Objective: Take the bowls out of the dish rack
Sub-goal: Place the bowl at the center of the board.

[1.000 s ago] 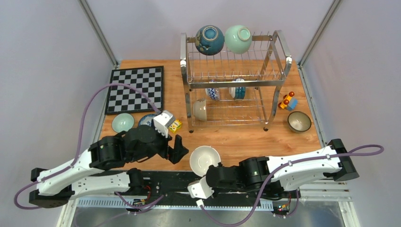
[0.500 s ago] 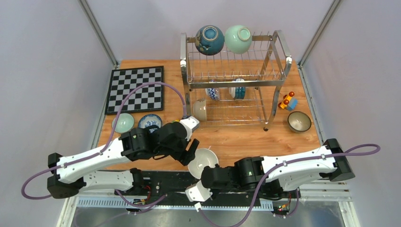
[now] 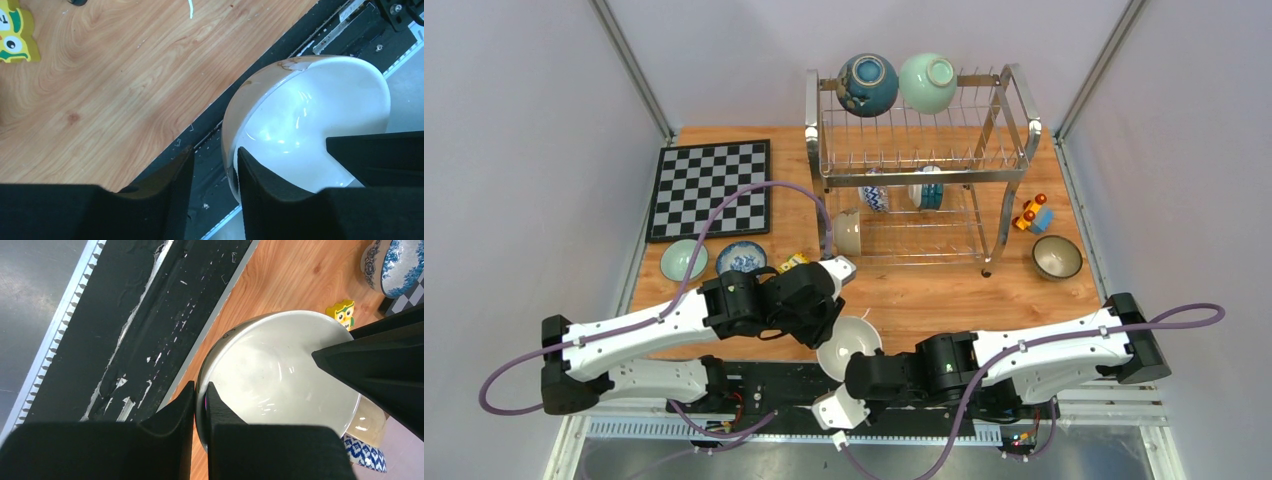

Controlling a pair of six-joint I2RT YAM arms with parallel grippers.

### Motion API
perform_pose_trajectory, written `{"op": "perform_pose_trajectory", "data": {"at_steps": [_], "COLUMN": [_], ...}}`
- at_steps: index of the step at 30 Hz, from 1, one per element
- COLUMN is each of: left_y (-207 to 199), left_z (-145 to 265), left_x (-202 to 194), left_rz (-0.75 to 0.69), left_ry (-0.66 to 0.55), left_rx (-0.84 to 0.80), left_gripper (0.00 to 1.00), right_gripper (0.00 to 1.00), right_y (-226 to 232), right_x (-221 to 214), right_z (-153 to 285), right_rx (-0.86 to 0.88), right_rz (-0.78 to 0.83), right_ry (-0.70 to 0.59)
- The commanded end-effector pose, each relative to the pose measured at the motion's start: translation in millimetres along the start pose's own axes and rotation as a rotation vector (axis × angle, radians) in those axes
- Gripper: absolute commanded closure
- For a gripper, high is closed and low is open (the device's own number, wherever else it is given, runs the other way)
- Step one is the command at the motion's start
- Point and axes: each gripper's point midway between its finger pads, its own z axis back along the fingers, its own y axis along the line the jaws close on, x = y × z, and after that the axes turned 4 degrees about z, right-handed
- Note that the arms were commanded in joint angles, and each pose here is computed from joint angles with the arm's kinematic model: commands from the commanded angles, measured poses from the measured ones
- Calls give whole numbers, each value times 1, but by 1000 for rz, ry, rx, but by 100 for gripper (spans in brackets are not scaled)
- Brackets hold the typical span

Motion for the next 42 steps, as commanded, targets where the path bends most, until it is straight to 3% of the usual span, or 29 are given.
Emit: {"op": "perform_pose_trajectory", "data": {"at_steps": [1,8,16,22,27,30,35,42], "left_y": [-6,-9,-3,4,8,14,26,30], "left_z": [-3,-4,0,-4,-3,-2,-2,-15], "left_x": [-3,-4,4,6,12,15,17,5], "left_rz": [-4,4,75,169,220,253,320,380], "left_ry": [9,7,-70,-127,-166,-197,-259,-261], "left_rx": [-28,-49,-25,3,22,55,92,90], "left_gripper": [63,100,100,100,100,100,100,100], "right_gripper": [100,100,100,51,36,36,35,32], "right_y": [-14,-13,-14,-20,-27,-40,-61,-63], "right_x": [18,19,20,23,20,11,-34,-88], "right_z": [9,9,7,11,23,37,59,73], "right_rx": [-42,-38,-55,-115,-199,-313,-580,-716], "right_rz": [26,20,-45,-178,-298,-436,-822,-1302], "right_ry": [-49,-56,-54,-88,-133,-152,-159,-255]}}
